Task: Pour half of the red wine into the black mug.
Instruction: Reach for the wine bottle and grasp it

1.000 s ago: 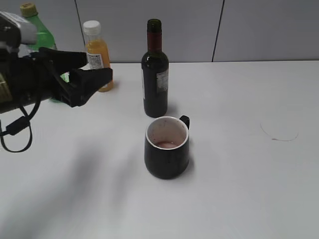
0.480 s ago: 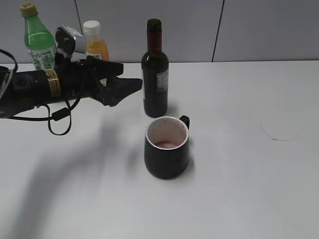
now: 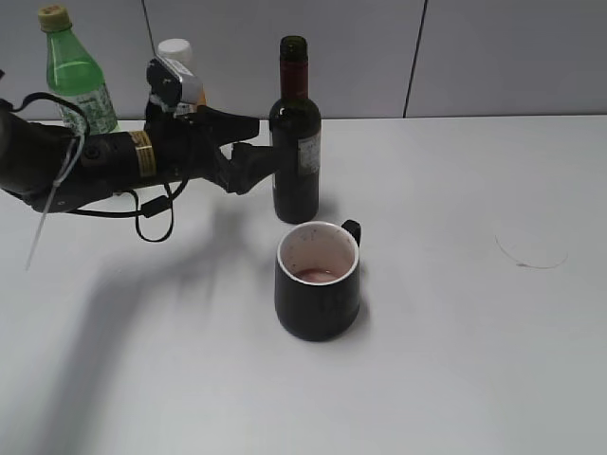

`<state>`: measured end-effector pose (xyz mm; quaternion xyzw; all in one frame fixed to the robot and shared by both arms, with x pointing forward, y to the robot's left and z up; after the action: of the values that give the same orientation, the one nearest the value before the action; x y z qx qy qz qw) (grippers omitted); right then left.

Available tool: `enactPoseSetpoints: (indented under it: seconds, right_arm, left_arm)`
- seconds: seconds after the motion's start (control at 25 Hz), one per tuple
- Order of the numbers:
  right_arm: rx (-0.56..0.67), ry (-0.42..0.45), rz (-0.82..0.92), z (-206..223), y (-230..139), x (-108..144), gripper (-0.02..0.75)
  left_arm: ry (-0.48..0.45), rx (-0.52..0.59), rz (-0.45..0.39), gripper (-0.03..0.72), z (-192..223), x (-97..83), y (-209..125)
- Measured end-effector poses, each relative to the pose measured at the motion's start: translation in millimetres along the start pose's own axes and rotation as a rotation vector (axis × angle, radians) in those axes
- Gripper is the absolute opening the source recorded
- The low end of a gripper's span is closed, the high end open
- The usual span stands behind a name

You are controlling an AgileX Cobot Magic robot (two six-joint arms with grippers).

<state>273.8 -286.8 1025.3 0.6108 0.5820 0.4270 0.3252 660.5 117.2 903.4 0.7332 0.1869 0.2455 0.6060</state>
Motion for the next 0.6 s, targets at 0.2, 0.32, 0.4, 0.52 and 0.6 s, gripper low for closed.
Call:
enactPoseSetpoints:
  seconds: [0.2, 0.32, 0.4, 0.52, 0.6]
  right_arm:
    - [0.000, 0.000, 0.000, 0, 0, 0, 0.574]
    - [0.000, 0.000, 0.000, 0, 0, 0, 0.574]
    - [0.000, 0.000, 0.000, 0, 0, 0, 0.574]
    - [0.000, 0.000, 0.000, 0, 0, 0, 0.574]
    - [0.000, 0.000, 0.000, 0, 0, 0, 0.574]
  left_arm:
    - [-0.045, -0.020, -0.004, 0.692, 13, -13.4, -4]
    - [-0.052, -0.027, -0.002, 0.692, 20, -14.2, -6]
    - [-0.045, -0.025, -0.008, 0.692, 25, -13.1, -10]
    - [-0.041, -0.029, -0.011, 0.692, 34, -12.6, -13]
    - [-0.039, -0.042, -0.005, 0.692, 40, -11.4, -11]
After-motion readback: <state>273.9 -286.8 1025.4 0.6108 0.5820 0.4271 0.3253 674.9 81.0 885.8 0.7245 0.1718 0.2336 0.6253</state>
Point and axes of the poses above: a point on each arm's last joint axis where the gripper is mounted, z pointing out along that axis toward the gripper, x along the wrist's bending axis when the last joint is at zero, y = z × x, the point moved 3 cm from there along z, pointing out along that axis toward the gripper, and after that the axes turned 5 degrees about z, right-handed, at the moved point
